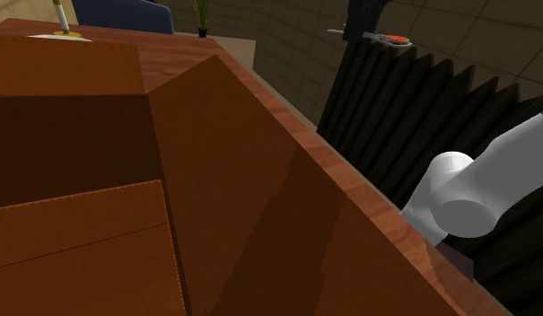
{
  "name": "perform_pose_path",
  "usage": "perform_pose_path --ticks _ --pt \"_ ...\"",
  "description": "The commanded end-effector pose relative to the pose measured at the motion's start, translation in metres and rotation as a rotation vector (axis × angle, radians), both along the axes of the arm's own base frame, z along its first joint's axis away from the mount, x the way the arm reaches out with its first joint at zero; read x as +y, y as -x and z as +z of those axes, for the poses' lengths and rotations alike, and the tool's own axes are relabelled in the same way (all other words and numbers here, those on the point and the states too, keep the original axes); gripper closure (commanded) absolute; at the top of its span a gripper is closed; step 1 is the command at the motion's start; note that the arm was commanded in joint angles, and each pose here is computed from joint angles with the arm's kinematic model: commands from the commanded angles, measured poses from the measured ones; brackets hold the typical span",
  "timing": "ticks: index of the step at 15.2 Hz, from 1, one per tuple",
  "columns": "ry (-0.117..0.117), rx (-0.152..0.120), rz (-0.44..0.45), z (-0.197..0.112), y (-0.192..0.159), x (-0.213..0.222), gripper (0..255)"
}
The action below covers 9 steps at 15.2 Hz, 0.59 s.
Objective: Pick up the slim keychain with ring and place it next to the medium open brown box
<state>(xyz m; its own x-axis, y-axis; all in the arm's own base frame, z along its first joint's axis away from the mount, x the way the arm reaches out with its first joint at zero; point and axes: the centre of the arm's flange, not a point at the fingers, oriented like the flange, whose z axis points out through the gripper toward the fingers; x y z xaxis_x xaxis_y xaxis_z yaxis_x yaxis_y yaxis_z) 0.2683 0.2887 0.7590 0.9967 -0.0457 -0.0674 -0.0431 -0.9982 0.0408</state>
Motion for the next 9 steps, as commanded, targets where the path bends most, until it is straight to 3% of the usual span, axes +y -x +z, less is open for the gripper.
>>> perform_pose_path --ticks 1,9 --pt "0.000 0.001 -0.002 -0.011 0.004 0.009 255" --pt "0.000 0.001 -0.002 -0.053 0.004 0.009 255"
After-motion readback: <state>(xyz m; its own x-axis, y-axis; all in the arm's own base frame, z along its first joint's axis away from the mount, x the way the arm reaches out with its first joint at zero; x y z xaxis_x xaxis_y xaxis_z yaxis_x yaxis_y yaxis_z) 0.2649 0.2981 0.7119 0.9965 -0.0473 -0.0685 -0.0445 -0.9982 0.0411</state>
